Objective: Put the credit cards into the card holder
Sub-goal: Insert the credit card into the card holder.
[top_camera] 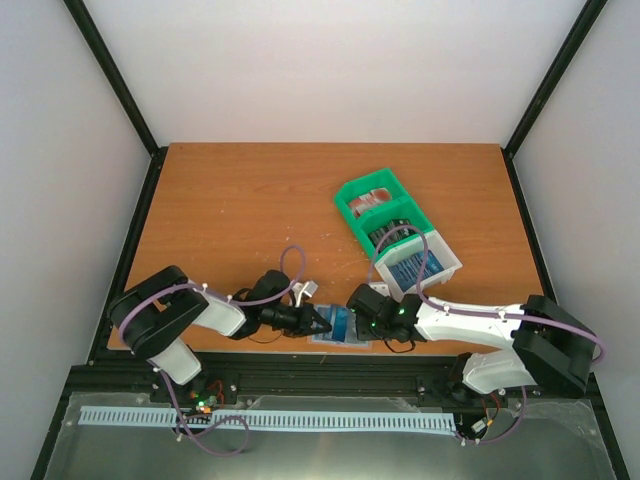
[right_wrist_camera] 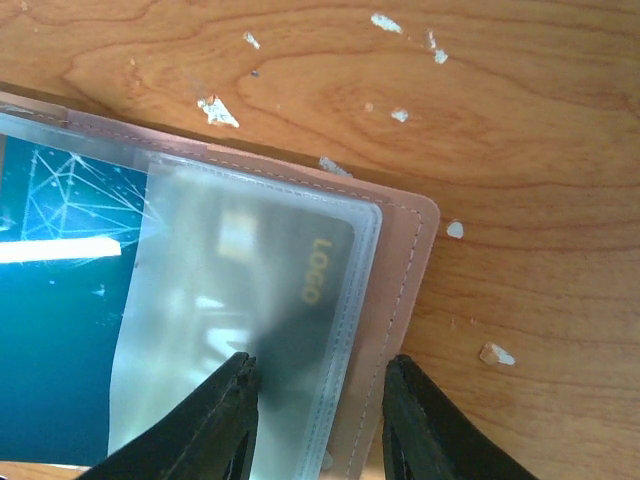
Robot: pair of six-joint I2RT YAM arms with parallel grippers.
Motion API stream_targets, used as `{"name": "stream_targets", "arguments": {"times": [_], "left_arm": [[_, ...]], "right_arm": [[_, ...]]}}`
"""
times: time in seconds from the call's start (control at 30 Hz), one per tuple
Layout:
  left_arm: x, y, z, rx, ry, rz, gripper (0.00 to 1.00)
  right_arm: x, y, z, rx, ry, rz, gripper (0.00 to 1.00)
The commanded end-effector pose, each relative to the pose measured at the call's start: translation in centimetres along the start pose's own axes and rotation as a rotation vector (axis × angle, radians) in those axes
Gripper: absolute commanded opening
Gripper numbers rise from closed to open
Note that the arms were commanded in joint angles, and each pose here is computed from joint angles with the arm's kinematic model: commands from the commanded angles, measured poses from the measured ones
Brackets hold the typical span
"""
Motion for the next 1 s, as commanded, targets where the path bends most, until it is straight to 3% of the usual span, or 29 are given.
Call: {"name": "stream_targets", "arguments": {"times": [0.0,0.53,0.8,0.97], "left_arm": [[-1.1,-0.2,-0.4,-0.008,-0.01,-0.003,0.01],[-1.3,-0.1,0.2,0.096,0.009,-0.158,0.01],[-2.5,-1.0,0.3,0.16,0.056,-0.108,0.01],[-2.4,-1.8,0.2,0.247,0.067,-0.145,0.01]], "right_arm": [[-0.7,-1.7,-1.0,-0.007,-0.036,0.057,0.35],[-0.7,-1.9,-1.0,-0.035,-0.007,0.049,0.34],[-0.9,-1.8,-0.7,-0.056,0.013,0.048,0.3],[-1.0,-1.7,-0.6,-0.085,0.02,0.04,0.28]]}}
Point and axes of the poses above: each gripper's point midway between its finger pads, its own x axis back along the fingers, its own z axis along the line the jaws close on, y = z × x, the point moved 7 cm from there along x, back along the fingers, and after that the axes turned 7 degrees about x, right-handed, at the moved point
